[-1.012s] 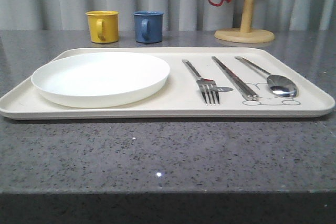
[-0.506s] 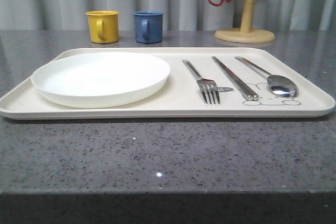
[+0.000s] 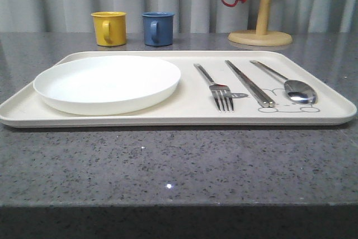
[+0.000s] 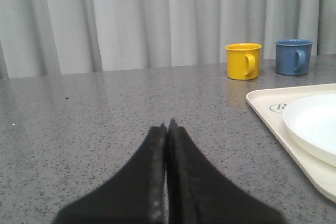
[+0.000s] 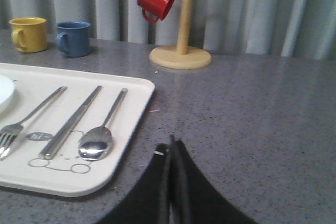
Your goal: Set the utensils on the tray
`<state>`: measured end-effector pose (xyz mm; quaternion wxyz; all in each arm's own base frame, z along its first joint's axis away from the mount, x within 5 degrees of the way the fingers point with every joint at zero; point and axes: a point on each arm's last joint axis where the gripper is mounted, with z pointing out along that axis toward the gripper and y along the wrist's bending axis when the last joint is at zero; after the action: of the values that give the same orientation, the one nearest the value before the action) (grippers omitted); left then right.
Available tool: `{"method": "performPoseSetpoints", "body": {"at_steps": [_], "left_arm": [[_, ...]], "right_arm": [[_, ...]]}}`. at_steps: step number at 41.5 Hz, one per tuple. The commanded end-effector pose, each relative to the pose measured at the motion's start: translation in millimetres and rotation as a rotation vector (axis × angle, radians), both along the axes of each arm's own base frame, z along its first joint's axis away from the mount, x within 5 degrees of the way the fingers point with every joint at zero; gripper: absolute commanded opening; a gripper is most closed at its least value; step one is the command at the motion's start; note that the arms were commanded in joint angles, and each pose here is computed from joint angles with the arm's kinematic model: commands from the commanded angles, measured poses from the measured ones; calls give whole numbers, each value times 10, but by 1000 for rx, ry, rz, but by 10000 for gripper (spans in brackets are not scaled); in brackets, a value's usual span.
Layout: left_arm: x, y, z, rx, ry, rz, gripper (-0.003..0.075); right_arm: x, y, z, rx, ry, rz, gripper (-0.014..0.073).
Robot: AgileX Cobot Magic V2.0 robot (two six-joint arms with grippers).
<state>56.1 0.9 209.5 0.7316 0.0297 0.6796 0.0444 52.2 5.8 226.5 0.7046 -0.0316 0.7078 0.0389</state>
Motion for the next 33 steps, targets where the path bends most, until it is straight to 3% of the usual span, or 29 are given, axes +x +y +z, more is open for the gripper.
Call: {"method": "performPoseSetpoints", "body": {"at_steps": [1,5,23,33], "left_arm": [[-33,-4,99,-4,-110,-7,-18],[-33,-4,99,-4,-110,-7,-18],[-33,-4,99,-4,-110,-7,-18],[-33,-4,99,-4,-110,-7,-18]], "right_arm": [[-7,-35,7,14,-167,-54,-69],[22,-51,-143,12,-162,-83,-69],[22,-56,-152,11,-153,-91,-69],[21,-52,-145,78,-157,-82,-69]]}}
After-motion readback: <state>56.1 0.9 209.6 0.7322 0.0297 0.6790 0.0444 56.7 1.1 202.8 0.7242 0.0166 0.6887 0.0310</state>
